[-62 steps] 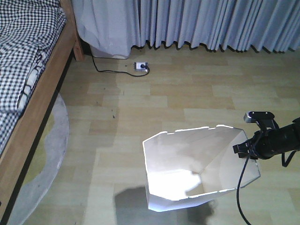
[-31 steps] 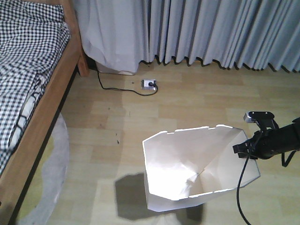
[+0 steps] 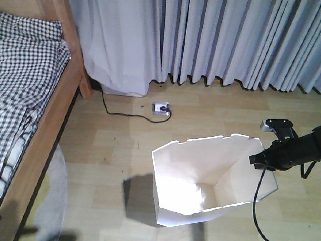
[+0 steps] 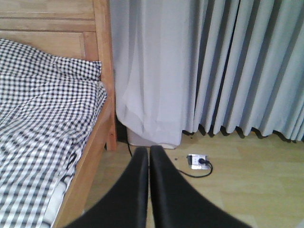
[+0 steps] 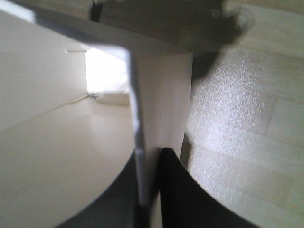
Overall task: Move trash bin to bedside with robot
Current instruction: 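Drive toward the bed and curtains holding the bin with the right gripper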
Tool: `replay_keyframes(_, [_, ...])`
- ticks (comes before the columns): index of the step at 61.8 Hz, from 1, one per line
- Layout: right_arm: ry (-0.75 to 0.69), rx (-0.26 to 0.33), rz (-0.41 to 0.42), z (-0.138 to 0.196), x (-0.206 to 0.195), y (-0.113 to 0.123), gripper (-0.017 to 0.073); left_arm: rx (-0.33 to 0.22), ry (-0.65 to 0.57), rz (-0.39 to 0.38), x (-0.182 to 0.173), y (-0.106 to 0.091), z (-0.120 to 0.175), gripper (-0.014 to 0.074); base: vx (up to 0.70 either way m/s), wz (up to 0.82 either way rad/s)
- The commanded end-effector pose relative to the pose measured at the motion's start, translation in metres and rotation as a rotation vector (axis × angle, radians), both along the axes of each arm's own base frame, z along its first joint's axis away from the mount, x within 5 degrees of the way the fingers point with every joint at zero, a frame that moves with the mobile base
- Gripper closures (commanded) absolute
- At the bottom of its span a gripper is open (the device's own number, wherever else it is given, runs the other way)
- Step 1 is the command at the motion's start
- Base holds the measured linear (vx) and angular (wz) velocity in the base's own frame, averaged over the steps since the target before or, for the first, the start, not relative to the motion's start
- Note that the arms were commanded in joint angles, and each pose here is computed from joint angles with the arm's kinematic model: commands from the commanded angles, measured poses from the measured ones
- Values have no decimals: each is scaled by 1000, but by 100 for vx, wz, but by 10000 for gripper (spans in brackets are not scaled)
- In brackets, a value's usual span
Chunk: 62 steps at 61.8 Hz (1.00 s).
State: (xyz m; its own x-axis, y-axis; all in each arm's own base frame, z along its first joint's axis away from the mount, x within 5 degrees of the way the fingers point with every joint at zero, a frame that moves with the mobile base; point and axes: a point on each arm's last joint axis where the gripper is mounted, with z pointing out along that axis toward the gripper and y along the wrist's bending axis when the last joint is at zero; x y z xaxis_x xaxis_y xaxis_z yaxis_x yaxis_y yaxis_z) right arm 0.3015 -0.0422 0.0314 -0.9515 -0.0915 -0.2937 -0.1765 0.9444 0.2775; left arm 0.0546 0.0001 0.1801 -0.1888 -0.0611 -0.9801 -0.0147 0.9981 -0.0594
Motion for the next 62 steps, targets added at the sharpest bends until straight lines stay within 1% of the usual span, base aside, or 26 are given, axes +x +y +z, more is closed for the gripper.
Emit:
replay_keyframes(1, [-56,148,-24,27,8,9,566,-12,-55,0,1,0,-3,599,35,-5])
replay_keyframes(62, [-56,148,-24,27,8,9,566,-12,-55,0,1,0,-3,599,33,1])
